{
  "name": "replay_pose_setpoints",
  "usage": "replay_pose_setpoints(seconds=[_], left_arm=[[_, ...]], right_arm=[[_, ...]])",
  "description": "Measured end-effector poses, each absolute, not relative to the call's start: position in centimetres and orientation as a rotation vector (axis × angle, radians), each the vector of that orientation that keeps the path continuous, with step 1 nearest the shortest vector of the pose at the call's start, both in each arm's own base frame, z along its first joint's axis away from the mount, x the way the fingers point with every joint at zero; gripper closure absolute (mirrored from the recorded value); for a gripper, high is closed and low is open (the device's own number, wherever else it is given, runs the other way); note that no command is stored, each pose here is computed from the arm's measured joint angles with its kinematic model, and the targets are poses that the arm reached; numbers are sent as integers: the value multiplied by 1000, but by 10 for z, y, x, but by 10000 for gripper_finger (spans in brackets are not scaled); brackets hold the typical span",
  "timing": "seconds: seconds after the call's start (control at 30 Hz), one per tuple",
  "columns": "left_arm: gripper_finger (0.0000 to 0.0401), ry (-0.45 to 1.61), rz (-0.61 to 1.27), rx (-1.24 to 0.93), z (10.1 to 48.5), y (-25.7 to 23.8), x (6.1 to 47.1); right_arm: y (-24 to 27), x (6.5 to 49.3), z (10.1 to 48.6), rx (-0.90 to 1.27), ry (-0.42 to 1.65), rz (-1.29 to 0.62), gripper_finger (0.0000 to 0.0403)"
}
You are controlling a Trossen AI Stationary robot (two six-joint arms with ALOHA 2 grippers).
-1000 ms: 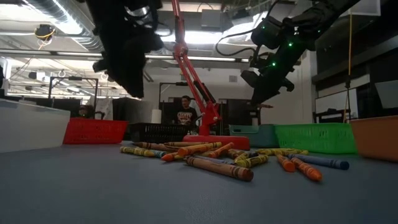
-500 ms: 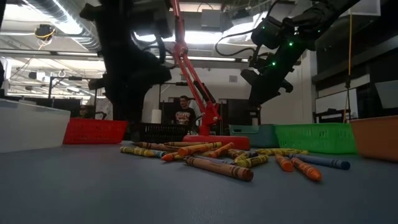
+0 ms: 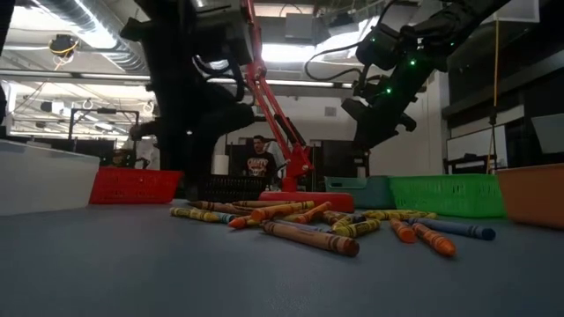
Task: Sort crayons
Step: Put the yellow crayon into the top left black bin
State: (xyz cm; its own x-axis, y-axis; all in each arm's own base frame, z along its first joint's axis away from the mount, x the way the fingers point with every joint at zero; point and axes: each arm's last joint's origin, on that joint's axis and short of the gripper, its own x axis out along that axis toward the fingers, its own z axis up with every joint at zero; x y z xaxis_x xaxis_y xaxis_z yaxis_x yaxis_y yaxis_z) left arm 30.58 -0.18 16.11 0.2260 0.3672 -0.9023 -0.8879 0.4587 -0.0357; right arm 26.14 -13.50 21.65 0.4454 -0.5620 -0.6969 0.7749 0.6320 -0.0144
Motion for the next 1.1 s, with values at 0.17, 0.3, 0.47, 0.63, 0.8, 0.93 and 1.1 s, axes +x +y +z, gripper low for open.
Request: replay_pose_setpoints(seconds=[0.17, 0.3, 0.47, 0.63, 0.8, 0.93, 1.1], left_arm=[[324, 1009, 961, -632, 149, -2, 310], [324, 1033, 975, -616, 137, -2, 312], [324, 1048, 981, -606, 134, -2, 313], [324, 1054, 975, -611, 134, -3, 312], [324, 1054, 957, -627, 134, -4, 313], [324, 1052, 929, -659, 133, -6, 316], [324, 1037, 917, -667, 133, -6, 317]], right_arm=[[-135, 261, 216, 329, 728, -846, 287], [-135, 261, 216, 331, 736, -843, 287], [-134, 261, 215, 341, 747, -823, 287], [-134, 260, 215, 342, 754, -823, 287], [-134, 260, 215, 342, 754, -823, 287], [-134, 260, 215, 342, 754, -823, 287], [-134, 260, 215, 342, 754, -823, 287]])
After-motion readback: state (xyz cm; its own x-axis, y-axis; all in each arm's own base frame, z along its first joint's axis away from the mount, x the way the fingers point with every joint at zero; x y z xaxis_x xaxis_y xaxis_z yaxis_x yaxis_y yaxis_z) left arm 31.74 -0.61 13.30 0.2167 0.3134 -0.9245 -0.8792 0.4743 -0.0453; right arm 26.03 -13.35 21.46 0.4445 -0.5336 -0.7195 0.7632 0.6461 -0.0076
